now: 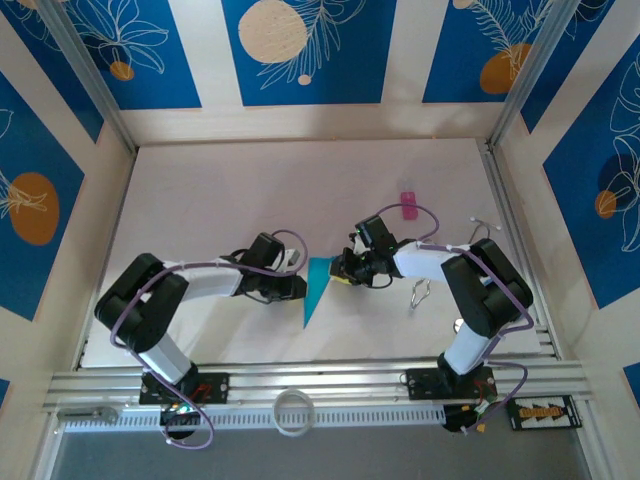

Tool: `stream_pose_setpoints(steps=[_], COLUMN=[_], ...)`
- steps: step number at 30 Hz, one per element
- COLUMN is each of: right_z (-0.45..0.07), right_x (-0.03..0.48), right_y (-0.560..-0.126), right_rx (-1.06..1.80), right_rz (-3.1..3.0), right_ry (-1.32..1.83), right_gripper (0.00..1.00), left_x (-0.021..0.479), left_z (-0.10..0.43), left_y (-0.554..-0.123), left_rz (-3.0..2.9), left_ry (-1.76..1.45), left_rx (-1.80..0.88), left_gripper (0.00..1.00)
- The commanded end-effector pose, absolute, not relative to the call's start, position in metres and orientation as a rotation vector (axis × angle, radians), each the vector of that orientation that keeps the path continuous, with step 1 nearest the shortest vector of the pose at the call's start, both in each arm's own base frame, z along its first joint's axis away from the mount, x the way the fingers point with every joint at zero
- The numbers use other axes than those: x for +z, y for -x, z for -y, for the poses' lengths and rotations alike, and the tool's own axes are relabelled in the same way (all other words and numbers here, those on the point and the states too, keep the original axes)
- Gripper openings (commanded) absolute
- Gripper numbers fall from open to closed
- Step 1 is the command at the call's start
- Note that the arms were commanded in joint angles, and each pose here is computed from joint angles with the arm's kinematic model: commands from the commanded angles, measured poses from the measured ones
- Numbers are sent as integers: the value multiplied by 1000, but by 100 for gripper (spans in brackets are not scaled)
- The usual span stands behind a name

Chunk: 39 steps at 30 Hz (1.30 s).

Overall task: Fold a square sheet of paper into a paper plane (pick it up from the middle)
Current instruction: Move the paper plane to the center of the table.

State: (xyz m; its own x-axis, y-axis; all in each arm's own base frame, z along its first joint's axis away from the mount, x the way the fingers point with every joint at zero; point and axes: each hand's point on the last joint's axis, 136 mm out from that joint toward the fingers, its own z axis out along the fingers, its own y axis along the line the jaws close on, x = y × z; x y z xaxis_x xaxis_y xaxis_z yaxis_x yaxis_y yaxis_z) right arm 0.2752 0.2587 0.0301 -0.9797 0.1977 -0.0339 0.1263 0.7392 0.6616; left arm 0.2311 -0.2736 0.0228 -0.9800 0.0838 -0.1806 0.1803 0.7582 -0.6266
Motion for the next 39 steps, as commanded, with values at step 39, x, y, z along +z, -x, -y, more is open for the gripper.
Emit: stream_pose_setpoints(steps=[39], right_z=[-283], right_x=[78], right_y=[-266], right_rx=[1247], right_rz=[-2694], right_ry=[-92], right_gripper=[41], left_x=[62], left_z=[285], left_y=[-248], left_rz=[-2680], left_ry=[-288], left_rx=[-981], left_gripper=[0])
